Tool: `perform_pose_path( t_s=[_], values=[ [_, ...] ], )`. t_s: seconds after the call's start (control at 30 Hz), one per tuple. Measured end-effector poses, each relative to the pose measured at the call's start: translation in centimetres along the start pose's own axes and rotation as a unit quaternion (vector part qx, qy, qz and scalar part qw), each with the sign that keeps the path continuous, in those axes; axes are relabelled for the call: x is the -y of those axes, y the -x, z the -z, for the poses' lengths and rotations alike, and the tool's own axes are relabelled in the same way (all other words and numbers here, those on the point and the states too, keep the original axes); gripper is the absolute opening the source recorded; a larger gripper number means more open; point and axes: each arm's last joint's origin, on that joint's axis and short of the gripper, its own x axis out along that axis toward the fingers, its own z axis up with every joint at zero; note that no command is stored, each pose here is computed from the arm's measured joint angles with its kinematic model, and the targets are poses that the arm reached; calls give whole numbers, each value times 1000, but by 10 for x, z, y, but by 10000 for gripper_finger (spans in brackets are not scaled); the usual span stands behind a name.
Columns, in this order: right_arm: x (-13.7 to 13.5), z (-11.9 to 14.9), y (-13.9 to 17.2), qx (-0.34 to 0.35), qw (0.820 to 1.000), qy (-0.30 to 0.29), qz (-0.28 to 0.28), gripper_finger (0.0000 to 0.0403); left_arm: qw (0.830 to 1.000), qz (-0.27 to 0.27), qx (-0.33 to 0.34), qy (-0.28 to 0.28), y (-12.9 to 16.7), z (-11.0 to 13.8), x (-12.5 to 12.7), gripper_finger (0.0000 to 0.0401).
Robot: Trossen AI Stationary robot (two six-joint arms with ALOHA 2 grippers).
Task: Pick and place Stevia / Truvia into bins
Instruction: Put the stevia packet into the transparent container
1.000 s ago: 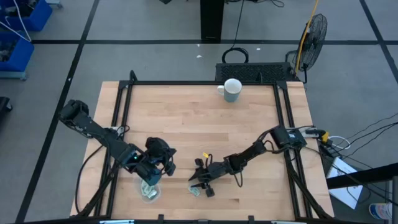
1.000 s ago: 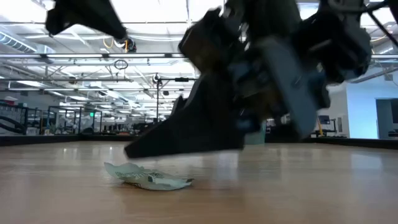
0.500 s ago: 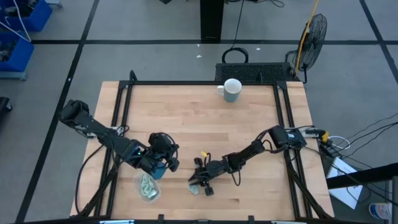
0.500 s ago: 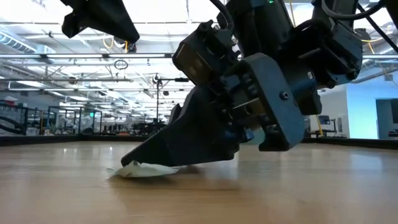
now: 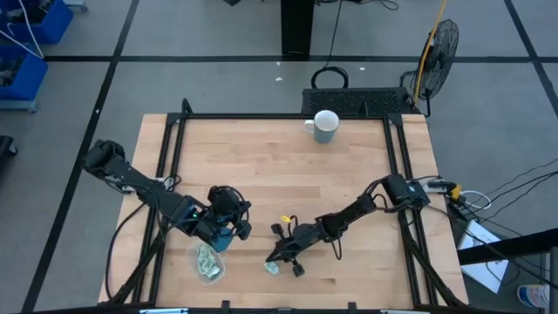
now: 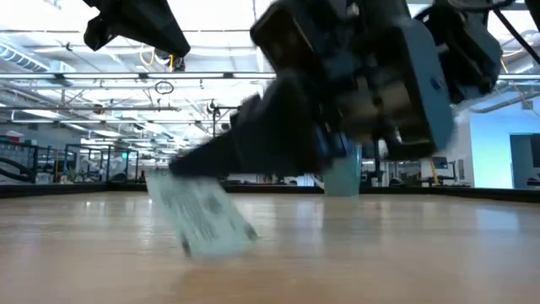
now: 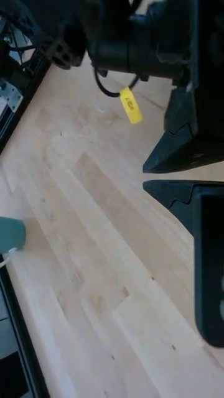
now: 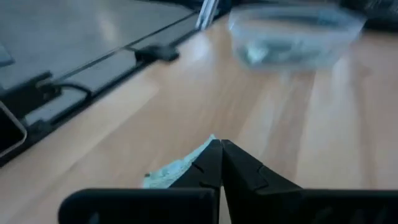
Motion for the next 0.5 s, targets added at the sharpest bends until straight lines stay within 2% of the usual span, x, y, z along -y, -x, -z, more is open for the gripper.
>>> perform_pose_path(
  t_s=[0.27, 0.37, 0.5],
  values=[
    [13, -32, 15, 19, 997, 74, 30, 1, 1000, 3, -8, 29, -7, 6, 5, 31],
    [22, -39, 20, 1, 989, 111, 98, 0, 999, 11, -44, 1, -14, 10, 7, 31],
    [34, -46, 27, -24, 960, 170, 219, 0, 996, 16, -91, 5, -26, 15, 8, 32]
  ],
)
